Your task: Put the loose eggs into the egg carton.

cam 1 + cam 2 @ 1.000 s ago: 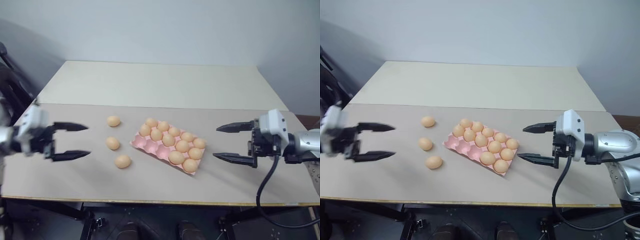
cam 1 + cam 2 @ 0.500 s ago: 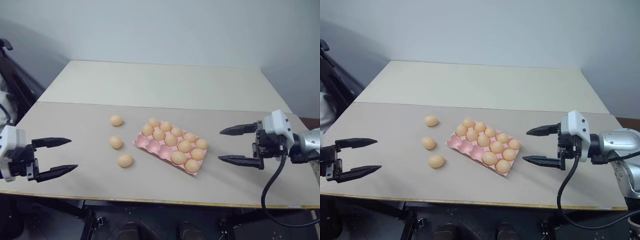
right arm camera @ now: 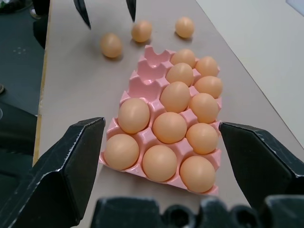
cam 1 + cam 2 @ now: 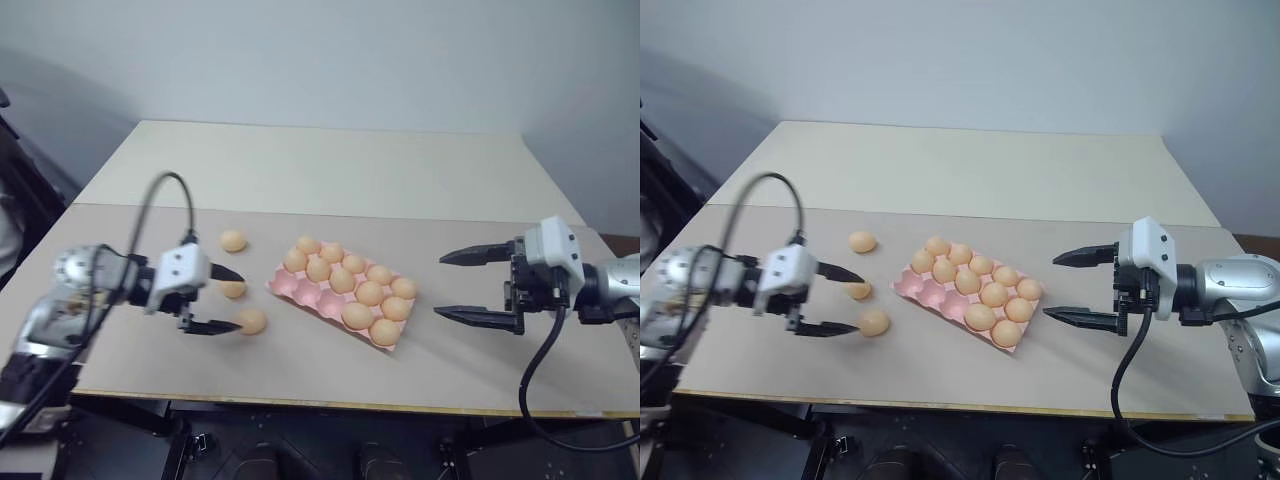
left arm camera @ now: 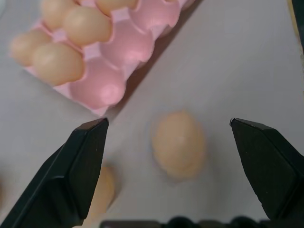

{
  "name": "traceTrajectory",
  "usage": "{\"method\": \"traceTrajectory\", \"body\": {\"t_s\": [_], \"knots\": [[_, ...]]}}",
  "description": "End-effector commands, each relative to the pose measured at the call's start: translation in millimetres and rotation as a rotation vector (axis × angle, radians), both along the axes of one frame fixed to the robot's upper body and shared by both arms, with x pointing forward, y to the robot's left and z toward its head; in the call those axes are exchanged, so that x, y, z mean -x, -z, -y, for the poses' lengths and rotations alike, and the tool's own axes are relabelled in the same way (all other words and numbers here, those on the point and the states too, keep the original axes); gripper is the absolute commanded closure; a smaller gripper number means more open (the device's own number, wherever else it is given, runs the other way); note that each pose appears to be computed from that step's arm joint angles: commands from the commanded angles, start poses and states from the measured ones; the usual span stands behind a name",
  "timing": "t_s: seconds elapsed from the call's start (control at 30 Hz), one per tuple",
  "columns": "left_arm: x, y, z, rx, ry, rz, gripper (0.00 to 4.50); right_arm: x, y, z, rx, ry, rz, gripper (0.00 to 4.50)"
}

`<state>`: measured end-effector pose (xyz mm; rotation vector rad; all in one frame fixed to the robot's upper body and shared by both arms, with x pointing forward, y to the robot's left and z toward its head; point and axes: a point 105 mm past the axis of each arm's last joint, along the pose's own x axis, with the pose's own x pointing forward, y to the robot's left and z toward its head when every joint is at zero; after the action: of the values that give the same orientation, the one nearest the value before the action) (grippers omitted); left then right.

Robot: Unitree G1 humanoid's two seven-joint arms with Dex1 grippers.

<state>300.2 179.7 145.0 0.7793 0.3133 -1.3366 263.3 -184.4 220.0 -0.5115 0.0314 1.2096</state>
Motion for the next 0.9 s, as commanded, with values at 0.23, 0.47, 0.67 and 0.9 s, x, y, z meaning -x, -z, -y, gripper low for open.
{"method": "traceTrajectory", "body": {"t_s": [0.23, 0.47, 0.67, 0.9], "knots": [[-22, 20, 11, -0.144, 0.009, 0.048, 0.04, 13, -14, 2, 0.004, 0.041, 0.087, 0.00], [-26, 22, 23, -0.137, 0.046, 0.054, 1.97, 14, -16, 1, -0.007, 0.054, 0.105, 0.00], [-16, -15, 46, 0.075, 0.155, 0.043, 2.76, 12, -16, 2, -0.012, 0.063, 0.109, 0.00], [-11, -50, 91, 0.303, 0.247, 0.042, 2.76, 8, -16, -2, -0.020, 0.060, 0.117, 0.00]]}}
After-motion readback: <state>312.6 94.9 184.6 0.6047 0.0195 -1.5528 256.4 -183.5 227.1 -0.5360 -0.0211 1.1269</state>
